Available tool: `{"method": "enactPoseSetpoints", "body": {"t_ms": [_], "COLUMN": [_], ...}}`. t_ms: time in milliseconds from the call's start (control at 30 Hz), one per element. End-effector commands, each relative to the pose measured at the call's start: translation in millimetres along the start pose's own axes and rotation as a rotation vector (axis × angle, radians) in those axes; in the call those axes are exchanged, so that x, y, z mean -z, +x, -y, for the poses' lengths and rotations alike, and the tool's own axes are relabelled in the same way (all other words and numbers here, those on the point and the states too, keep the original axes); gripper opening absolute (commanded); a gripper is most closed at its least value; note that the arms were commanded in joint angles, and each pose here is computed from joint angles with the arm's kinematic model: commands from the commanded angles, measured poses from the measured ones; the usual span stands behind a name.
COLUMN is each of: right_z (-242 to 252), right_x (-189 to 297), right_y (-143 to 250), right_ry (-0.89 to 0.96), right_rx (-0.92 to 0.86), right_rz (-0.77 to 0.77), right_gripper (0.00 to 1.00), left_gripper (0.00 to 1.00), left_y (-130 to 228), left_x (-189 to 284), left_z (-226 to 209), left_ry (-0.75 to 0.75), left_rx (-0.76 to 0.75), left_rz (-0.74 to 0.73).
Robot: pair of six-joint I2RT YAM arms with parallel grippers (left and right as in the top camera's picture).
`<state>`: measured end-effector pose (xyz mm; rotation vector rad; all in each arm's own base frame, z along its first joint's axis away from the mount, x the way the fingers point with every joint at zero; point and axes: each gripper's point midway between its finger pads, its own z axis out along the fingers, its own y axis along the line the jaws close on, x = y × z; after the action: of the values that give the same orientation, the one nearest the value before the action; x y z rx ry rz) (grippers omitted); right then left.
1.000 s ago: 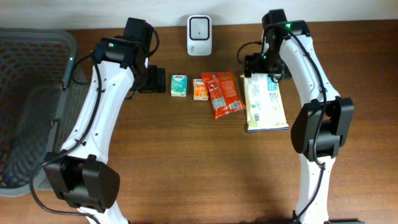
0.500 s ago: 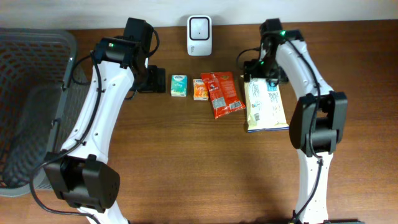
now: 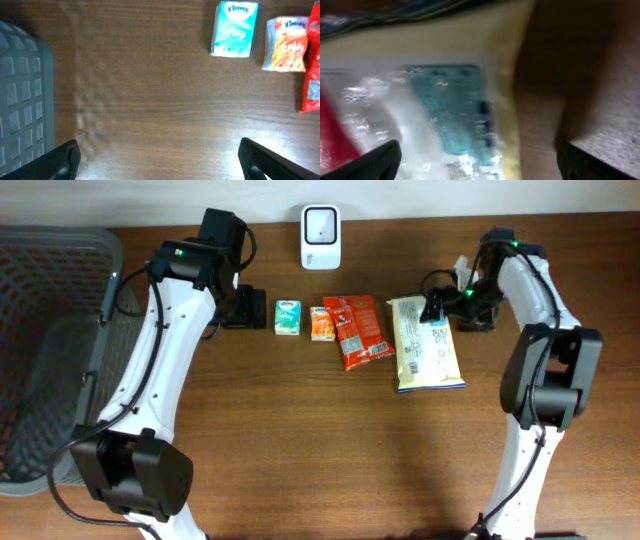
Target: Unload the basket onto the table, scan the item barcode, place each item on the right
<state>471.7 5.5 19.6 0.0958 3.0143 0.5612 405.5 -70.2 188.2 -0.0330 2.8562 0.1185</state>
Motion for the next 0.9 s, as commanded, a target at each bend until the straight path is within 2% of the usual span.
{"method": "enactPoseSetpoints", "body": {"t_ms": [0,100,133,200,300,433,533,633,733,800,867], "right_z": [-0.7,-6.1,-5.5,-5.0,-10.7,-4.7,4.1,39.7,72.7,69.0,51.5], "right_x": [-28.9,-27.5,-25.5,-11.2,43.9,117.2,152.6,192.9,238.9,251.8,245.6], "right_y": [21.7,21.8,20.8,14.6,-9.2,-29.7,-30.7,-22.1,-3.8,-4.2,-10.0], "right_ry": [-0.054,-0.084,-0.082,-0.081,-0.058,0.104,0.230,0.541,0.959,1.068,1.060], "right_rx": [0.001,-0.012,-0.042,-0.118,-0.112,-0.086,-0.118,-0.240,-0.413,-0.448,-0.456], "right_rz": [-0.056,-0.057,-0.055,-0.042,0.034,0.148,0.198,0.251,0.333,0.400,0.446], "right_gripper": [0.89,0.14,0.04,0.04,0.04,0.04,0.04,0.04,0.04,0.04,0.04], "left_gripper": [0.99,0.99,0.99,0.99,0.99,0.99,0.99,0.99,0.99,0.99,0.99], "left_y": [0.2,0.1,0.1,0.1,0.1,0.1,0.1,0.1,0.1,0.1,0.2], "left_x": [-1.1,-1.1,-1.1,-1.1,-1.1,-1.1,-1.1,-1.1,-1.1,-1.1,-1.1], "left_z": [-2.6,-2.4,-2.4,-2.4,-2.5,-2.4,-2.4,-2.4,-2.4,-2.4,-2.4], "left_ry": [-0.002,-0.002,-0.002,-0.002,-0.002,-0.002,-0.002,-0.002,-0.002,-0.002,-0.002], "left_rx": [0.019,0.018,0.018,0.018,0.019,0.018,0.018,0.018,0.018,0.018,0.018], "left_rz": [-0.004,-0.004,-0.004,-0.004,-0.004,-0.004,-0.004,-0.004,-0.004,-0.004,-0.004]}}
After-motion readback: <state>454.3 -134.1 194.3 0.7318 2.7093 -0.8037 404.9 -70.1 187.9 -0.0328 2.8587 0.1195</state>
